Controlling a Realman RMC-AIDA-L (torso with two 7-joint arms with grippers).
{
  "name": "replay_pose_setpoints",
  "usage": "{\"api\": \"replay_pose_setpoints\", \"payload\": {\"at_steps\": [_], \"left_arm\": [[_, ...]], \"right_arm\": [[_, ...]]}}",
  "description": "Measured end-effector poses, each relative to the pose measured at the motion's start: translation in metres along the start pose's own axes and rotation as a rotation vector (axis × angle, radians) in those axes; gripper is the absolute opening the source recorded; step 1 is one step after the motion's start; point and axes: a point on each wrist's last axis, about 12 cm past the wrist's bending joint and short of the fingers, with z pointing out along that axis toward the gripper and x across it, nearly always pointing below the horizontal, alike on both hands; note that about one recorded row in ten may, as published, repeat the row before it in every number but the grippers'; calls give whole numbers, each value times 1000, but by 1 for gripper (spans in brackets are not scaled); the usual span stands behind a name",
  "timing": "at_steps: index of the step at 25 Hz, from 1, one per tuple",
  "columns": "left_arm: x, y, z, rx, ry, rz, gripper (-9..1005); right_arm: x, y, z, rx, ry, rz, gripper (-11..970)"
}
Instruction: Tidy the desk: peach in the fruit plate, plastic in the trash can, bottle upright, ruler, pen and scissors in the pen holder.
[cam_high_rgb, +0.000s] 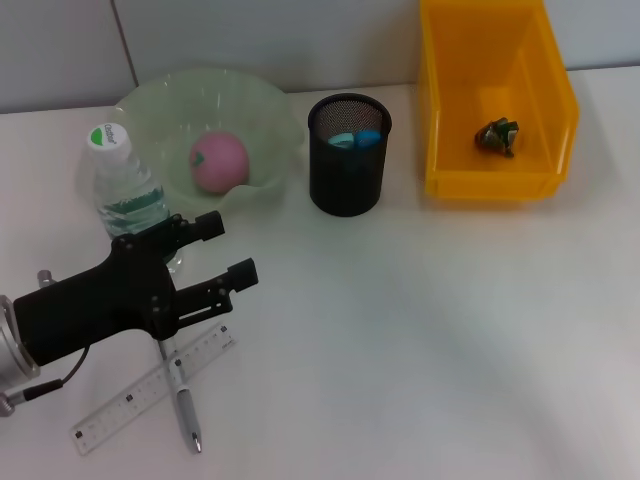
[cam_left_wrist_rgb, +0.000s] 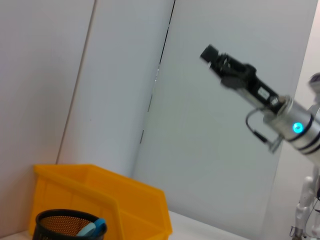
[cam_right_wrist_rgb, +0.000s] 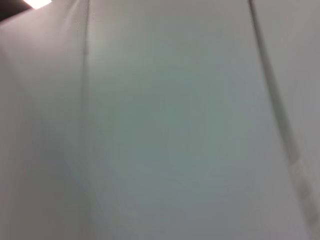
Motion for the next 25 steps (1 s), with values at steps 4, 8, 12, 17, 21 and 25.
{"api": "replay_pose_setpoints", "payload": {"at_steps": [4, 8, 12, 17, 21, 25], "left_arm": [[-3, -1, 1, 21, -6, -4, 776], [-5, 0, 2, 29, -7, -8, 776], [-7, 0, 3, 37, -3, -17, 776], [-7, 1, 5, 43, 3, -17, 776], [-7, 1, 6, 46, 10, -20, 775], [-6, 1, 8, 53, 24, -27, 775]], "right_arm": [[23, 5, -7, -227, 207, 287, 143], [35, 8, -16, -367, 358, 403, 364], [45, 11, -32, -508, 496, 469, 450], [54, 16, -44, -576, 628, 455, 557], [62, 22, -49, -623, 727, 436, 631], [65, 23, -49, -640, 762, 427, 685]]}}
